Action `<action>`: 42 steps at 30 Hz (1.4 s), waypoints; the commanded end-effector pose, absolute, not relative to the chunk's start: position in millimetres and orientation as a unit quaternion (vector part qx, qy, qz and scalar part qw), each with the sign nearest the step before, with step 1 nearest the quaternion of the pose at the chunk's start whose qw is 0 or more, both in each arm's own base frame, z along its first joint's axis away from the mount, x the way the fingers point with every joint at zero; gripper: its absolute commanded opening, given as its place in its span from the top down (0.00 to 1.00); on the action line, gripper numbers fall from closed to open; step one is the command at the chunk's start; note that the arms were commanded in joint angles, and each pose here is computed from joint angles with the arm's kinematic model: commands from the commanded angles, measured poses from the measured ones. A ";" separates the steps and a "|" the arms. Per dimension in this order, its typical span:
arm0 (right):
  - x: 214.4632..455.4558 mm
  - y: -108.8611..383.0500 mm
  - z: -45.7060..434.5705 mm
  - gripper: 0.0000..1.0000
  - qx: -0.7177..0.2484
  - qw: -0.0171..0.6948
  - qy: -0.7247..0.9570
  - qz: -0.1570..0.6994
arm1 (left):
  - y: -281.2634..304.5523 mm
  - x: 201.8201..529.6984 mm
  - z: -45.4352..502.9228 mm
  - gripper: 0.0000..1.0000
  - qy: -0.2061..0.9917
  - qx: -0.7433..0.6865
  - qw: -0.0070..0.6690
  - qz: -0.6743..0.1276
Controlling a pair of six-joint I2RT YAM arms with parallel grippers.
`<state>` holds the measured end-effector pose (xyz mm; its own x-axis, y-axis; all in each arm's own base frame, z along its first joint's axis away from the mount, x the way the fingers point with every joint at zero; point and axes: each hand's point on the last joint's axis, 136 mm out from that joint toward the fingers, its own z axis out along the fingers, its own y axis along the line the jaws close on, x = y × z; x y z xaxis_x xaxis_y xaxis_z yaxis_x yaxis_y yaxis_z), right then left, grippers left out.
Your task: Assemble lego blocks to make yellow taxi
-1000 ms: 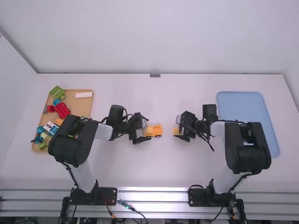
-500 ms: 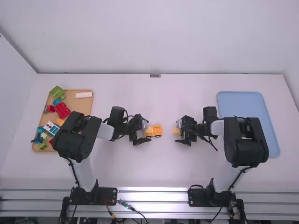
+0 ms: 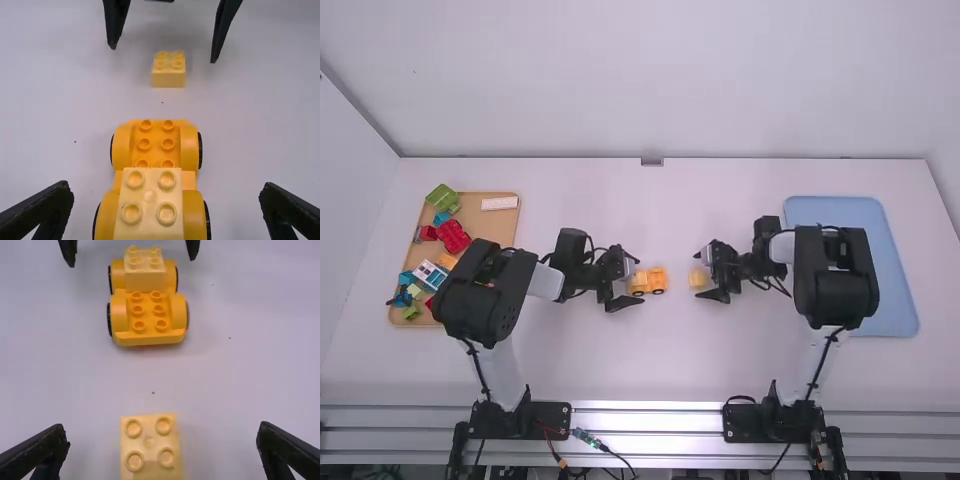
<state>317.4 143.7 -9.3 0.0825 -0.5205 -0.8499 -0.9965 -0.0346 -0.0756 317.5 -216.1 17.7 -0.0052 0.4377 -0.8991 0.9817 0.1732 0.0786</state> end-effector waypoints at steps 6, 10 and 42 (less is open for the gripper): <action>319.9 145.5 -6.8 0.01 -0.653 0.368 0.562 0.350 | -222.1 315.1 21.8 0.01 0.621 0.564 0.430 -0.333; 321.8 146.4 -8.1 0.02 -0.648 0.367 0.567 0.352 | -221.3 315.6 21.8 0.01 0.621 0.565 0.431 -0.332; 316.5 148.7 -7.3 0.02 -0.641 0.375 0.563 0.362 | -227.2 319.0 7.0 0.01 0.642 0.540 0.403 -0.366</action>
<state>322.2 146.1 -3.6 0.1312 -0.4692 -0.8733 -0.9910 -0.0843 -0.1036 322.5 -220.2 3.7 -0.0628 0.4321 -0.8997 0.9849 0.1723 0.0141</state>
